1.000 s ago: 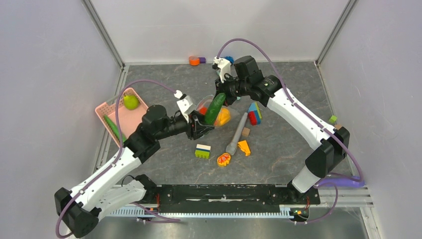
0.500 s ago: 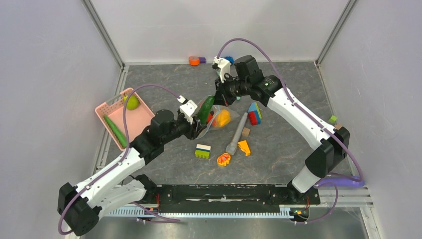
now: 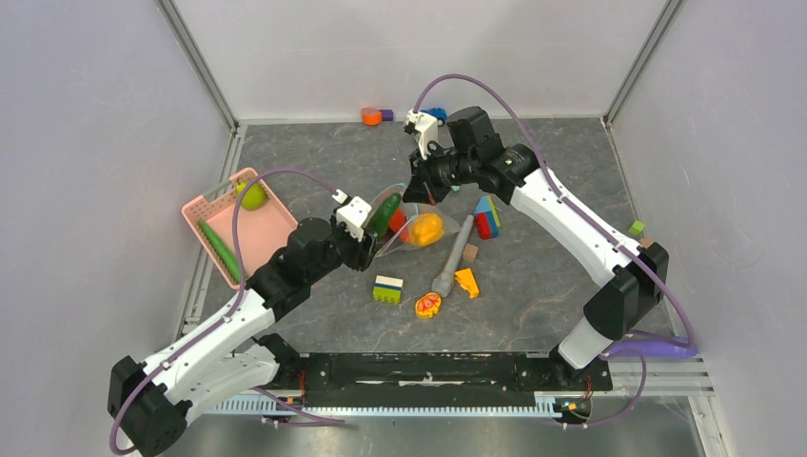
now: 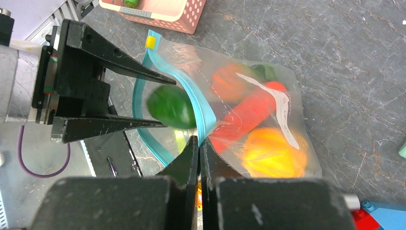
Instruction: Place the food in the zip-top bag and seal the zipper
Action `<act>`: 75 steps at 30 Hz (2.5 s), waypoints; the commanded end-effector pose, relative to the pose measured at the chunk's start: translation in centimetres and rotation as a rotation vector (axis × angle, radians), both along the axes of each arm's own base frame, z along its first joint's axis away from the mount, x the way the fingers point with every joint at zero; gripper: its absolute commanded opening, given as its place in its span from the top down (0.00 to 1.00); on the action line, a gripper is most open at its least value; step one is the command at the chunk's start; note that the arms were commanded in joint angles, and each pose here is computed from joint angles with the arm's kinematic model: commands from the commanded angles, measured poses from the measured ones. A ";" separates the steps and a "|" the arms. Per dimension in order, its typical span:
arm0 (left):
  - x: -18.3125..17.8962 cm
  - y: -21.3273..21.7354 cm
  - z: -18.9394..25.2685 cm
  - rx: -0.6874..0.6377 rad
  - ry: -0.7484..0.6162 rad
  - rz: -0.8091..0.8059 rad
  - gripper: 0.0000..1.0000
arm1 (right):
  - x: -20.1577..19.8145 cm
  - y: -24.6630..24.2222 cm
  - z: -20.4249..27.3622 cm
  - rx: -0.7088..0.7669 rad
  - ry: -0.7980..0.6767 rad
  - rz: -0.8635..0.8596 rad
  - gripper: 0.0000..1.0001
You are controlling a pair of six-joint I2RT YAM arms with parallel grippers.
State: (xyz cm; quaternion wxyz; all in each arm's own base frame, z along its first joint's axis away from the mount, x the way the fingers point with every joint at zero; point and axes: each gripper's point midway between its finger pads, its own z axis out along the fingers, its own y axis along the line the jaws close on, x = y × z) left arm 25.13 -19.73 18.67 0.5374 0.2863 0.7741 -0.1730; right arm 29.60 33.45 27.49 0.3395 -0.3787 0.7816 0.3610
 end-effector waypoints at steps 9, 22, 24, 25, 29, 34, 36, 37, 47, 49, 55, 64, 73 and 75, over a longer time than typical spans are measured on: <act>-0.5 -1.0 2.3 -0.065 -0.006 -0.043 0.00 | -0.7 0.3 3.4 0.075 -0.075 0.035 1.00; 2.0 5.5 8.0 -0.268 0.014 0.500 0.00 | -0.2 0.0 3.3 0.059 -0.092 0.011 1.00; 2.7 7.7 7.4 -0.240 0.030 0.658 0.00 | -0.2 0.0 3.3 0.059 -0.091 0.008 1.00; 3.1 8.7 7.2 -0.232 0.032 0.724 0.00 | -0.1 0.0 3.2 0.057 -0.092 0.009 1.00; 3.9 11.9 6.8 -0.261 0.045 0.895 0.00 | 0.2 -0.2 3.1 0.046 -0.100 -0.009 1.00; 5.8 18.2 5.5 -0.327 0.064 1.073 0.00 | 0.3 -0.3 3.1 0.041 -0.110 -0.012 1.00; 7.0 21.0 5.0 -0.345 0.056 1.167 0.00 | 0.4 -0.2 3.1 0.041 -0.110 -0.012 1.00; 7.6 22.4 4.8 -0.352 0.064 1.198 0.00 | 0.4 -0.2 3.1 0.040 -0.108 -0.013 1.00; 15.5 30.4 0.7 -0.231 0.065 1.414 0.00 | 1.0 0.1 2.6 0.026 -0.111 -0.011 1.00; 16.4 31.5 0.5 -0.218 0.021 1.446 0.00 | 1.5 0.1 2.2 0.013 -0.109 -0.024 1.00; 18.3 34.3 -0.2 -0.297 -0.041 1.455 0.03 | 2.2 0.4 1.2 -0.021 -0.092 -0.029 1.00; 20.6 35.7 -3.6 -0.459 0.031 1.353 0.20 | 2.8 0.7 0.3 -0.036 -0.069 -0.032 1.00; 21.0 36.6 -7.2 -0.383 0.099 1.396 0.29 | 2.9 0.8 0.1 -0.044 -0.071 -0.020 1.00; 21.0 36.8 -8.1 -0.366 0.118 1.410 0.32 | 2.9 0.8 0.1 -0.044 -0.074 -0.020 1.00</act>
